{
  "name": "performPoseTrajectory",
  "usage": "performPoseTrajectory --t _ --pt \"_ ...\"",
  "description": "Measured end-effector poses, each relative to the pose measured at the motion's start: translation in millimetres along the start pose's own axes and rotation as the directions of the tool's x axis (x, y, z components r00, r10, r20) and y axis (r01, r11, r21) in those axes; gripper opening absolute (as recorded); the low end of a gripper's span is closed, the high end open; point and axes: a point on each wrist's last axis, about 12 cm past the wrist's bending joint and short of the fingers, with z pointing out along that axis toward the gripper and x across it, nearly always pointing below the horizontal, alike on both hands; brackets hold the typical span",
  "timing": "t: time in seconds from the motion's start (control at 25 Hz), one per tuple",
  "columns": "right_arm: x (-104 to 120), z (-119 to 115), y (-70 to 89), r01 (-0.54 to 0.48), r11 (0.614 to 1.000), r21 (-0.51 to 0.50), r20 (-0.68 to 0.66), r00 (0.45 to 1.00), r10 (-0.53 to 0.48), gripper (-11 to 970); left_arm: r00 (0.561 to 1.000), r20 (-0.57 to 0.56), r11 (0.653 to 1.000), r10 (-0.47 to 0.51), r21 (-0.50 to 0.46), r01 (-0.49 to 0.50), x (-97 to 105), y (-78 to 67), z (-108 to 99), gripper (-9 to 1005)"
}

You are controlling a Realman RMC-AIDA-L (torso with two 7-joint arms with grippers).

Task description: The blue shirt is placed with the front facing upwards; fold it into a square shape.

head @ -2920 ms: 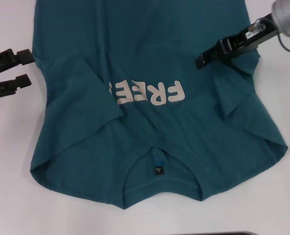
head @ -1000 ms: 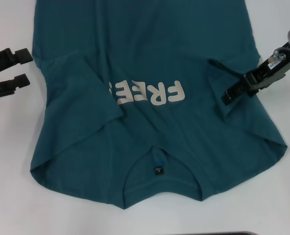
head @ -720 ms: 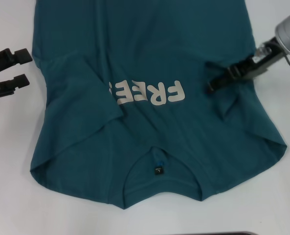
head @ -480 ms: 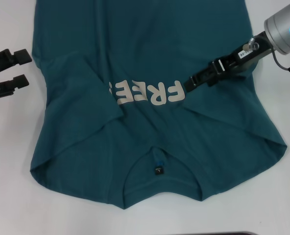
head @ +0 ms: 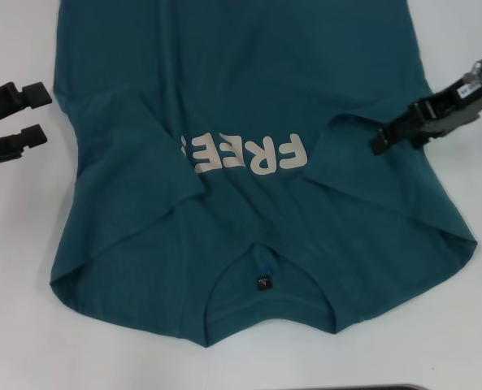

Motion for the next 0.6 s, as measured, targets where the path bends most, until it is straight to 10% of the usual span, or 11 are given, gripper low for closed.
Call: performPoseTrajectory --t 0.6 --pt "-2 17 -8.8 -0.059 0.997 0.043 0.118 0.992 0.053 883 1.000 0.000 1.000 -0.002 0.001 0.002 0 0.1 0 948"
